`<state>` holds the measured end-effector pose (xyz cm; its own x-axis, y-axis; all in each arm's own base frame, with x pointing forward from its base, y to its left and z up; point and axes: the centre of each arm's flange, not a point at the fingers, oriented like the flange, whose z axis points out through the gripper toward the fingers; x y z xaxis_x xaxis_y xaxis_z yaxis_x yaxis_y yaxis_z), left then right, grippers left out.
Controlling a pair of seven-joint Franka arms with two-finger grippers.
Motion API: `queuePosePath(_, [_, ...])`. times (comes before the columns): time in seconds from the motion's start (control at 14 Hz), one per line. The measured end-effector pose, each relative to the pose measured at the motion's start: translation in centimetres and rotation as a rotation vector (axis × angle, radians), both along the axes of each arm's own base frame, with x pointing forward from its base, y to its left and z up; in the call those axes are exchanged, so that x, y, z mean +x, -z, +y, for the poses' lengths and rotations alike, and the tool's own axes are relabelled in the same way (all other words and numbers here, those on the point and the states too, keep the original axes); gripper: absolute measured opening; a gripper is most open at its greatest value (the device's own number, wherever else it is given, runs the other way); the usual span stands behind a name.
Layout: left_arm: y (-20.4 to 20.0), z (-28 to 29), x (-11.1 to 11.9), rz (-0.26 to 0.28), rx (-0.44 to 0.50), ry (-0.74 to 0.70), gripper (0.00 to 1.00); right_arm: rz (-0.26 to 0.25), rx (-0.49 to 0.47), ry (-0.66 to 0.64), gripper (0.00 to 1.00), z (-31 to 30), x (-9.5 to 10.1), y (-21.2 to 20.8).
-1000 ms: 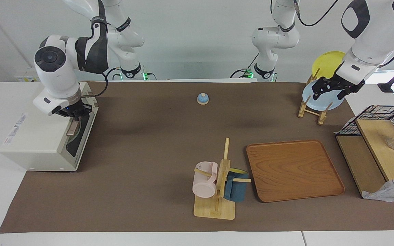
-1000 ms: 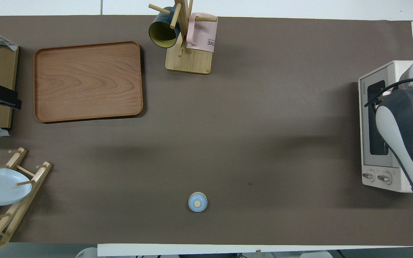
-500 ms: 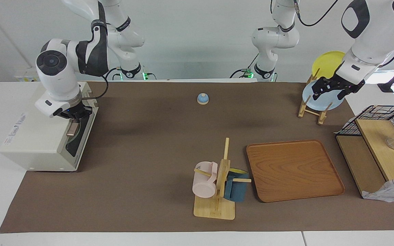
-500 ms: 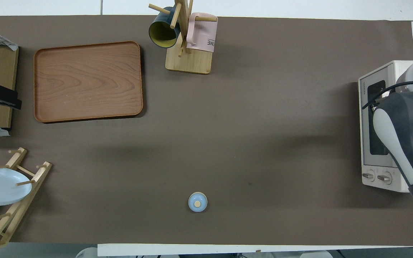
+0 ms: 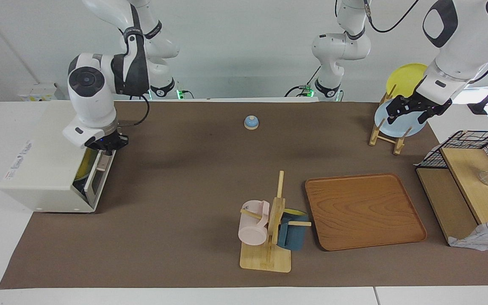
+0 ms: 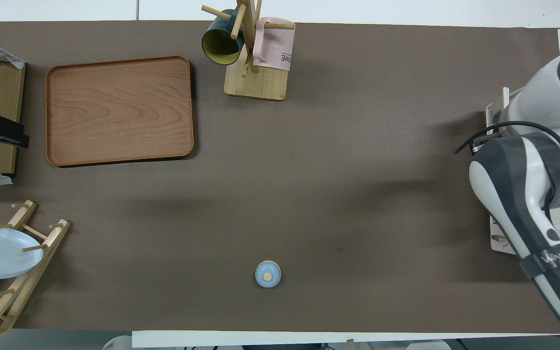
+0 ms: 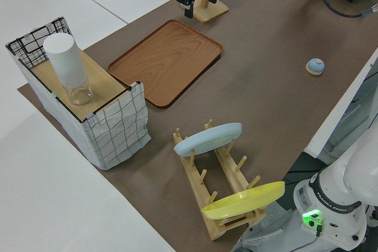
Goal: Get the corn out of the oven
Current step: 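Reach the right gripper into the open toaster oven toward the plate, then grasp the pale green plate inside the oven with the right gripper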
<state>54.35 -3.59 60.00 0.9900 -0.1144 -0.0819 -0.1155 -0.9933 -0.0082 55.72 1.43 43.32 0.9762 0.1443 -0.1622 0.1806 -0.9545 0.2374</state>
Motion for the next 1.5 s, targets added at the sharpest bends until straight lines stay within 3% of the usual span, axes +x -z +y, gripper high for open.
queuePosePath(0.36, [0.0,0.0,0.0,0.0,0.0,0.0,1.0,0.026,0.055,0.001,0.01,4.4,1.1,7.4])
queuePosePath(0.57, [0.0,0.0,0.0,0.0,0.0,0.0,1.0,0.016,0.068,0.016,0.01,5.3,2.0,11.8])
queuePosePath(0.79, [0.0,0.0,0.0,0.0,0.0,0.0,1.0,0.02,0.076,0.02,0.01,5.3,2.3,14.0])
queuePosePath(1.21, [0.0,0.0,0.0,0.0,0.0,0.0,1.0,-0.025,0.165,0.079,0.07,7.1,3.5,11.7])
queuePosePath(1.43, [0.0,0.0,0.0,0.0,0.0,0.0,1.0,-0.039,0.154,0.084,0.37,7.5,3.2,7.2])
queuePosePath(1.5, [0.0,0.0,0.0,0.0,0.0,0.0,1.0,-0.03,0.145,0.103,0.37,6.5,2.8,5.7])
